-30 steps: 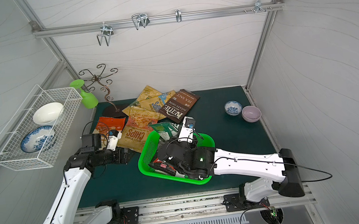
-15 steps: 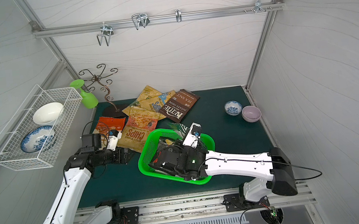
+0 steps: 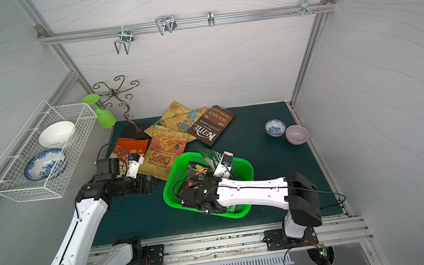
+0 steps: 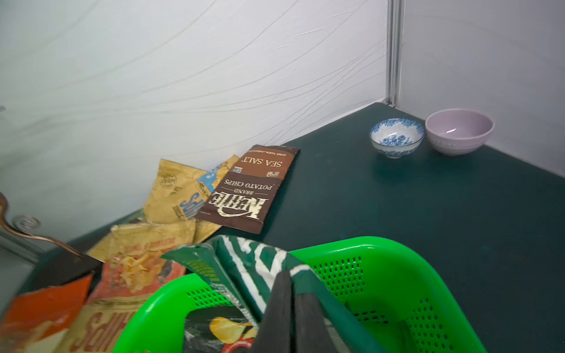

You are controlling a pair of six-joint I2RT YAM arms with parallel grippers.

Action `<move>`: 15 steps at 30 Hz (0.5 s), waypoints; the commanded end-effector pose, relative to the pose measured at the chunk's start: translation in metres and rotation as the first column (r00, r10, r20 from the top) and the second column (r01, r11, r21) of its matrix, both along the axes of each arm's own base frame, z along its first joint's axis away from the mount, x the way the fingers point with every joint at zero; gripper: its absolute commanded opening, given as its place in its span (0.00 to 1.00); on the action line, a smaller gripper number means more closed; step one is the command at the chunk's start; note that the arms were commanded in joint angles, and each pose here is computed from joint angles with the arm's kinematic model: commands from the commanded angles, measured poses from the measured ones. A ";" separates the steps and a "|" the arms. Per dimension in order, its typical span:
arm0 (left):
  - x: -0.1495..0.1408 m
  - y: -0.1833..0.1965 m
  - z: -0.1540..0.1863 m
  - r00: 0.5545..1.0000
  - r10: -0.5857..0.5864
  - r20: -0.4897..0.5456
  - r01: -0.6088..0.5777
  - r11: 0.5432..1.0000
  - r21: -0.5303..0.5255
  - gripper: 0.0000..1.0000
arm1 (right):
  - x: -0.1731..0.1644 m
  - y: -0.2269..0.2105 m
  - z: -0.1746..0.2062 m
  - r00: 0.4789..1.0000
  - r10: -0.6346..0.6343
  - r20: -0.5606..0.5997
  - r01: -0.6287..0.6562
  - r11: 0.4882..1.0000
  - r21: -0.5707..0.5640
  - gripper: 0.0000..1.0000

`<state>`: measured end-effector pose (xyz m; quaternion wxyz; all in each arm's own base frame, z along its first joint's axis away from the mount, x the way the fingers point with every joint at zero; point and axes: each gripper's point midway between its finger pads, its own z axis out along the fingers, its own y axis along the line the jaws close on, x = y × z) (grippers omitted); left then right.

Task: Put the potato chips into the basket
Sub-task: Place the potato chip in the basket.

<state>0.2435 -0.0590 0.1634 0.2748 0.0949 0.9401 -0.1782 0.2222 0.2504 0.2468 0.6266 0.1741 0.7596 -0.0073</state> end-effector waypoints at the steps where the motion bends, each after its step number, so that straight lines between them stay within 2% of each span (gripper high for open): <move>1: 0.005 -0.002 0.008 0.999 -0.017 0.045 0.017 1.000 -0.004 0.98 | -0.011 -0.017 0.015 0.996 -0.069 0.055 0.067 0.997 0.034 0.06; 3: 0.005 -0.002 0.008 0.999 -0.016 0.045 0.016 1.000 -0.002 0.98 | -0.016 -0.008 0.012 0.997 -0.041 0.060 0.039 0.999 0.028 0.08; 6: 0.005 -0.001 0.008 0.999 -0.015 0.047 0.015 1.000 -0.002 0.98 | -0.024 0.008 0.013 0.996 0.018 0.085 -0.020 1.000 0.016 0.19; 10: 0.005 -0.001 0.008 0.999 -0.015 0.046 0.015 1.000 -0.002 0.98 | -0.027 0.014 0.007 0.999 0.002 0.042 -0.003 1.000 0.012 0.23; 12: 0.005 -0.001 0.008 0.999 -0.015 0.046 0.015 1.000 -0.001 0.98 | -0.030 0.019 0.004 1.000 0.006 0.026 -0.006 1.000 0.006 0.44; 13: 0.005 -0.001 0.008 0.999 -0.015 0.047 0.015 1.000 -0.001 0.98 | -0.031 0.023 0.005 1.000 0.013 0.024 -0.013 1.000 0.003 0.48; 15: 0.005 -0.002 0.008 0.999 -0.016 0.047 0.016 1.000 -0.002 0.98 | -0.036 0.032 0.007 0.999 0.038 0.017 -0.038 0.999 -0.009 0.50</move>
